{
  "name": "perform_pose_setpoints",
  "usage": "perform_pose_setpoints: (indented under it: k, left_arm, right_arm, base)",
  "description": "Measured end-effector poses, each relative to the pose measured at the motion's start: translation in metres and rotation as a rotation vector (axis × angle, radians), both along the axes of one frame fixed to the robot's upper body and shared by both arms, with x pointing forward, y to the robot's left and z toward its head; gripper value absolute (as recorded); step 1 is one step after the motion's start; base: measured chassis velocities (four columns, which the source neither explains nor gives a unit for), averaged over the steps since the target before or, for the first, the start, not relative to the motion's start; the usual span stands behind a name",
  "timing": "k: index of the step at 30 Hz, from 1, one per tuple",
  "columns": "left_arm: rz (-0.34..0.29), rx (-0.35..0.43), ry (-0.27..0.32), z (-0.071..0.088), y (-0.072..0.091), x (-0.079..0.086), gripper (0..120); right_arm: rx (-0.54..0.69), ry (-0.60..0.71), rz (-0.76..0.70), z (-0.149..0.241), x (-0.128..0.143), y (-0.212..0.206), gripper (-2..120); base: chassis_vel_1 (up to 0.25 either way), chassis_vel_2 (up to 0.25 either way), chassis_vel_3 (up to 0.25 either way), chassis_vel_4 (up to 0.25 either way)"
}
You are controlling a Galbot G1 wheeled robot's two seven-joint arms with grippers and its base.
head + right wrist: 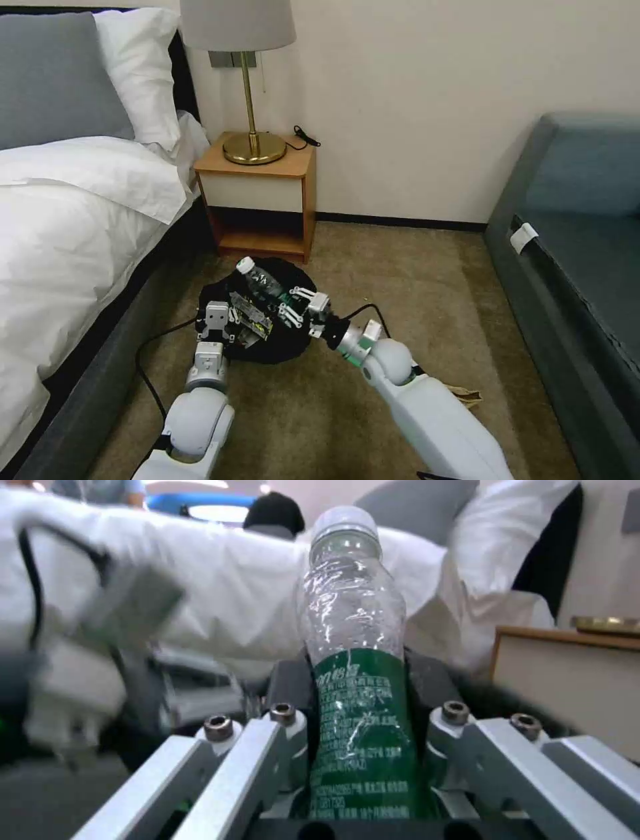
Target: Pick up the trash bin, then pick up the garbage on the floor and place it into the trash bin.
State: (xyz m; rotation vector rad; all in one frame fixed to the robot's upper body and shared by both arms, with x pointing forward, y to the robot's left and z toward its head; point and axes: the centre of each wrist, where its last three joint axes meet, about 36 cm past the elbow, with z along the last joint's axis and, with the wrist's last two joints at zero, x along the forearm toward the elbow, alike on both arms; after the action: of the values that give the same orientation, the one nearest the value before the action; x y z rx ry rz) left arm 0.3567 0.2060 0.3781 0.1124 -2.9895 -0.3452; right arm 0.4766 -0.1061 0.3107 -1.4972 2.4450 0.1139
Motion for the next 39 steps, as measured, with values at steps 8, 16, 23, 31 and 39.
perform_pose_setpoints:
  k: [8, 16, 23, 31, 39]
  left_arm:
    - [-0.002, -0.006, -0.010, 0.003, 0.000, 0.003, 4]
    - [-0.005, 0.002, -0.002, 0.002, 0.003, -0.001, 4]
    - [-0.007, 0.000, -0.001, 0.002, 0.003, -0.002, 4]
    - [-0.009, -0.004, 0.001, 0.002, 0.001, -0.007, 4]
    - [-0.008, -0.007, 0.003, 0.001, 0.001, -0.011, 4]
  right_arm:
    - [-0.056, 0.009, -0.053, -0.037, 0.004, 0.010, 20]
    - [-0.074, 0.011, -0.075, -0.044, 0.007, 0.011, 20]
    - [-0.082, 0.010, -0.086, -0.047, 0.006, 0.011, 20]
    - [-0.089, 0.014, -0.114, -0.049, 0.004, 0.006, 42]
    - [-0.090, 0.015, -0.115, -0.049, 0.000, 0.008, 69]
  base:
    - [0.000, 0.000, 0.000, 0.000]
    - [0.000, 0.000, 0.000, 0.000]
    - [0.000, 0.000, 0.000, 0.000]
    - [0.000, 0.000, 0.000, 0.000]
    - [0.000, 0.000, 0.000, 0.000]
